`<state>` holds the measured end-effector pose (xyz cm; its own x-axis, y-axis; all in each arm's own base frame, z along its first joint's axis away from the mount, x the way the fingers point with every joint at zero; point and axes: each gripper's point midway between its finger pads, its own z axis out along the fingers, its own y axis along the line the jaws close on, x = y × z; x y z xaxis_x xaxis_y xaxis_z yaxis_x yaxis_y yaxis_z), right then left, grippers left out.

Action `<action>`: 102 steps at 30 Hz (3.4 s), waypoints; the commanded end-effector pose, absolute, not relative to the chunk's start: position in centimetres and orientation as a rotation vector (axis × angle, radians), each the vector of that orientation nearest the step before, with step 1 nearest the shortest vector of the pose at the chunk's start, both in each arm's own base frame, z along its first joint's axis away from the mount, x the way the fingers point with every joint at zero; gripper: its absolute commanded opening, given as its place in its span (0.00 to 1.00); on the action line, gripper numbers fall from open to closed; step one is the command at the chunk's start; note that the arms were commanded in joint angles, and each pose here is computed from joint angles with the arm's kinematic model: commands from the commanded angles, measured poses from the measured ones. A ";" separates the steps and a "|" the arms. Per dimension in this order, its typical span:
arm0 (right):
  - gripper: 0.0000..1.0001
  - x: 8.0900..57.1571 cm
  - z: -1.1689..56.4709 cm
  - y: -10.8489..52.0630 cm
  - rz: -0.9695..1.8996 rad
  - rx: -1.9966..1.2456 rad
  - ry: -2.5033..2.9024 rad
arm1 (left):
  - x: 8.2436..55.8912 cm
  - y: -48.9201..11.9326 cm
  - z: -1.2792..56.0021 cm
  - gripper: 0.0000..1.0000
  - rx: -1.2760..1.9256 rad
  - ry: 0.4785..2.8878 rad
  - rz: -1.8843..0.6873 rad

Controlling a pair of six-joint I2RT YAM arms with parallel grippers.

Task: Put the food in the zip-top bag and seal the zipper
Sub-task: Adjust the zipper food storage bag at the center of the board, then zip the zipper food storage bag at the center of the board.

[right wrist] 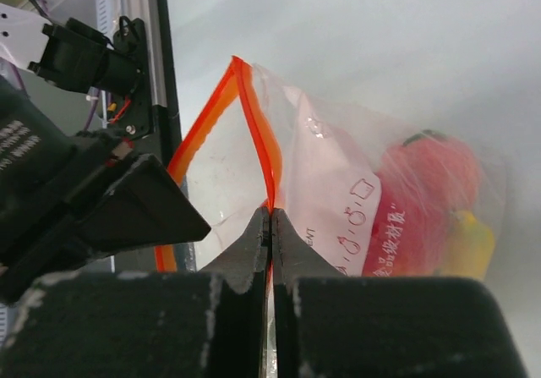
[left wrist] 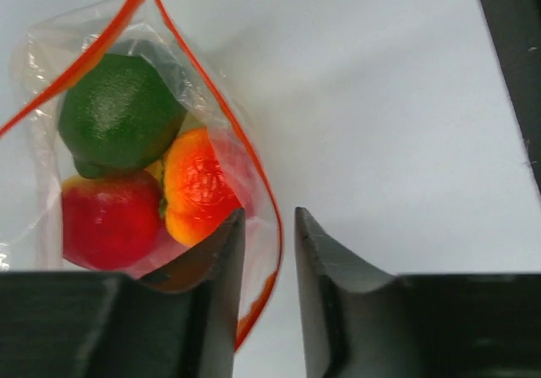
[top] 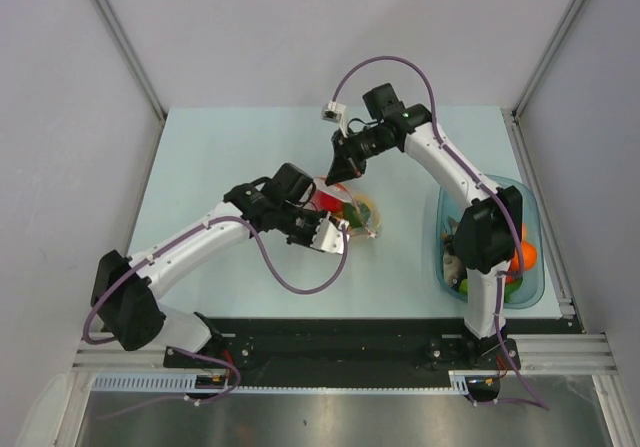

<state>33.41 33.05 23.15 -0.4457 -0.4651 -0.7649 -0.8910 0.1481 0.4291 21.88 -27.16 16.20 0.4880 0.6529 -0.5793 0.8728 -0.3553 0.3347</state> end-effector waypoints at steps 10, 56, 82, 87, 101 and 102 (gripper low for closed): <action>0.41 29.3 27.0 35.9 1.452 -1.355 1.826 | 21.2 -29.6 21.0 0.00 1.831 1.225 -0.575; 0.00 27.8 22.3 22.9 0.671 -1.275 1.390 | 22.6 -29.3 22.1 0.01 1.597 1.438 -0.735; 0.00 26.2 24.2 23.7 0.610 -1.387 1.380 | 21.9 -33.9 27.6 1.00 1.619 1.107 -0.548; 0.00 26.8 24.2 23.6 0.594 -1.353 1.408 | 20.0 -31.8 28.2 1.00 1.655 1.072 -0.532; 0.00 26.5 24.9 23.8 0.580 -1.327 1.414 | 20.0 -35.9 28.6 1.00 1.565 1.001 -0.634; 0.00 26.5 24.9 23.7 0.576 -1.333 1.411 | 20.2 -36.3 28.9 1.00 1.548 0.979 -0.630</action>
